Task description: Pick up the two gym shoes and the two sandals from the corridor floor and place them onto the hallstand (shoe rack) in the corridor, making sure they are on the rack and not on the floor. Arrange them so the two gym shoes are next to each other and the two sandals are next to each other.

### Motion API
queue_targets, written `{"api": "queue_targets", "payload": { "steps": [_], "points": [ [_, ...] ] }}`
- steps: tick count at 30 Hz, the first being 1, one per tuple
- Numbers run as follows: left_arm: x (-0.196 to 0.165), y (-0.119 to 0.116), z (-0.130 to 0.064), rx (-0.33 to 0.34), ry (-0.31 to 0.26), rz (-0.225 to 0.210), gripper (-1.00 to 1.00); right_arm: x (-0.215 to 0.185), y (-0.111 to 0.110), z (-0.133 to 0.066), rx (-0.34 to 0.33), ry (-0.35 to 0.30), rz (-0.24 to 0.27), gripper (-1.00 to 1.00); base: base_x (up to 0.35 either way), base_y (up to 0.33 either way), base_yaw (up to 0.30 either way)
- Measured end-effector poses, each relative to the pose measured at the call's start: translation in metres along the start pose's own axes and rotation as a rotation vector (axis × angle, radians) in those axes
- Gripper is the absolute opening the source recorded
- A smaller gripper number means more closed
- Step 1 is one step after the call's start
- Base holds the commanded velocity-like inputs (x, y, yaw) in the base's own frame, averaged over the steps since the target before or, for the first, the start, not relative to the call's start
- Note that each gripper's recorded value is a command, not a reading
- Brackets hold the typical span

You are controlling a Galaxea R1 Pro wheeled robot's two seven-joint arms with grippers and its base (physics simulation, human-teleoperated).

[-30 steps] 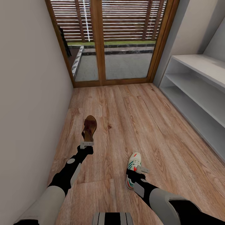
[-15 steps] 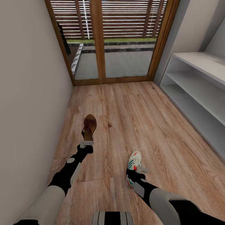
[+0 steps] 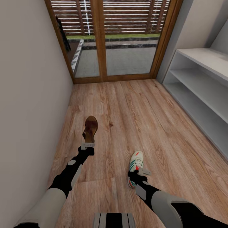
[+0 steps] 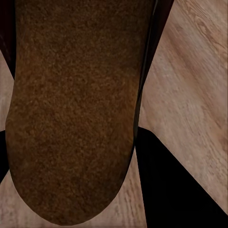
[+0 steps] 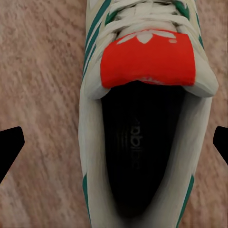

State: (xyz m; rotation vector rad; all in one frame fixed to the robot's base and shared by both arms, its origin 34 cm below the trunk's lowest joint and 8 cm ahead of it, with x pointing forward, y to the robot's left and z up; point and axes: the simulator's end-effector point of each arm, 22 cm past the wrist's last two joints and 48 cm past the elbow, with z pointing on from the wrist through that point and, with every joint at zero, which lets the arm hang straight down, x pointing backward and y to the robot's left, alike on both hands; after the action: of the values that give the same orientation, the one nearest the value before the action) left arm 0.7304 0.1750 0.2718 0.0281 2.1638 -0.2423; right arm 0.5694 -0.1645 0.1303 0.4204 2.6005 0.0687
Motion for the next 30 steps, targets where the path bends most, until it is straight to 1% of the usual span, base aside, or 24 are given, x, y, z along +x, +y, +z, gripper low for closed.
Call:
{"api": "queue_targets", "payload": {
  "steps": [15,18,30],
  "points": [
    [0.0,0.0,0.0,0.0,0.0,0.0,-1.0,0.0004,-0.0001,0.0,0.0,0.001,-0.001,1.0,0.0,0.0,0.0],
    [0.0085,0.0011,0.0023,-0.001,0.012,-0.002,-1.0,0.0071,-0.0022,0.0032,0.004,0.013,-0.001,1.0,0.0,0.0,0.0],
    [0.0083,0.001,0.0023,-0.001,0.012,-0.002,-1.0,0.0071,-0.002,0.0032,0.003,0.013,-0.003,1.0,0.0,0.0,0.0]
  ]
}}
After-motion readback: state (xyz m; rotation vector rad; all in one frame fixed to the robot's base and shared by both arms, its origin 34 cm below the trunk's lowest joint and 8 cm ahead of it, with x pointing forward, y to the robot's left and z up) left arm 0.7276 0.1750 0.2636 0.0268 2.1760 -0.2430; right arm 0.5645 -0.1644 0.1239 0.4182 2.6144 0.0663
